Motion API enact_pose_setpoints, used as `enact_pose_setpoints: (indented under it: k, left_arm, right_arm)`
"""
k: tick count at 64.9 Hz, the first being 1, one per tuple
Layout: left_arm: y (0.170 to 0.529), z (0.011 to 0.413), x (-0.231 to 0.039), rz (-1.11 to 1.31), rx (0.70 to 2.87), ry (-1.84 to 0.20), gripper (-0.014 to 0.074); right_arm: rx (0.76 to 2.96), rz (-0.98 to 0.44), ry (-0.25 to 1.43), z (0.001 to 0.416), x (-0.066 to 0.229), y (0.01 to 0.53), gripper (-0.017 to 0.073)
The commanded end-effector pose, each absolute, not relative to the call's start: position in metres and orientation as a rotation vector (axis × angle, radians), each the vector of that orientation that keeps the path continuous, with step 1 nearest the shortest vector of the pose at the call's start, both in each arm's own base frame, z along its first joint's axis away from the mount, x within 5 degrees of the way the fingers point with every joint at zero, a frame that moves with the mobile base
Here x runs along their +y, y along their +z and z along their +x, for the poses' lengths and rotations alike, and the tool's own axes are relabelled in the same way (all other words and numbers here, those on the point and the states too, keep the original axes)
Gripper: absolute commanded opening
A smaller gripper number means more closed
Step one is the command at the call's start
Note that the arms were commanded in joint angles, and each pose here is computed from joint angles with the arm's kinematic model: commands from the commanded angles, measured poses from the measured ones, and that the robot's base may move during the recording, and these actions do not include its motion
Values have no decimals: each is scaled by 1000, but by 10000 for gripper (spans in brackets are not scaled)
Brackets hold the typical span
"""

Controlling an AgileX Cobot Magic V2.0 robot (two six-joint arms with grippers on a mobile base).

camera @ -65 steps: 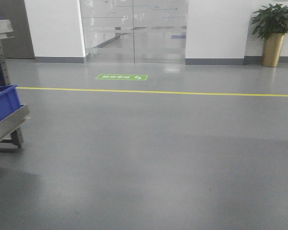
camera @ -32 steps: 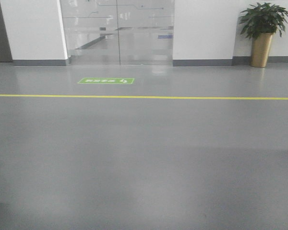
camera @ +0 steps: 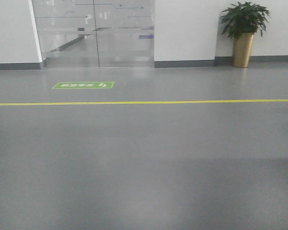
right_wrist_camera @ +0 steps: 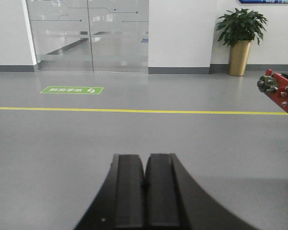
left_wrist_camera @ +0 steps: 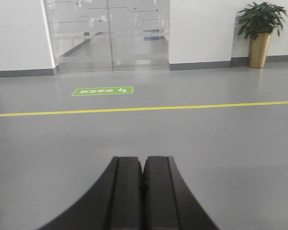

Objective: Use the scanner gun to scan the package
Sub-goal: 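Drive the base forward and turn toward the red-framed conveyor table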

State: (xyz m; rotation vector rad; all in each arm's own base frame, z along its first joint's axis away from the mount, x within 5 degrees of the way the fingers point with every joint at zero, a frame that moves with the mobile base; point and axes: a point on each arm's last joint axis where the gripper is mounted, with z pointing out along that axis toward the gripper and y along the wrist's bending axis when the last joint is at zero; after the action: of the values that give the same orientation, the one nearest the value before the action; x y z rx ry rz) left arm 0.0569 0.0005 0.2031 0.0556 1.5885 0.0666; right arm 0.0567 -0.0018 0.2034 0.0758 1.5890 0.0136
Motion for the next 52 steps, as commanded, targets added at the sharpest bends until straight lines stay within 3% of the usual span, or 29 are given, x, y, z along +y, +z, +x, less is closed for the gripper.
enact_pose_setpoints:
  k: [1,52]
  left_arm:
    - [206,56,1,49,1563,64,-111]
    - [206,56,1,49,1563,64,-111]
  right_arm:
    - [1563,73,9,56,-2,206,-151]
    - [1563,73,9,56,-2,206,-151]
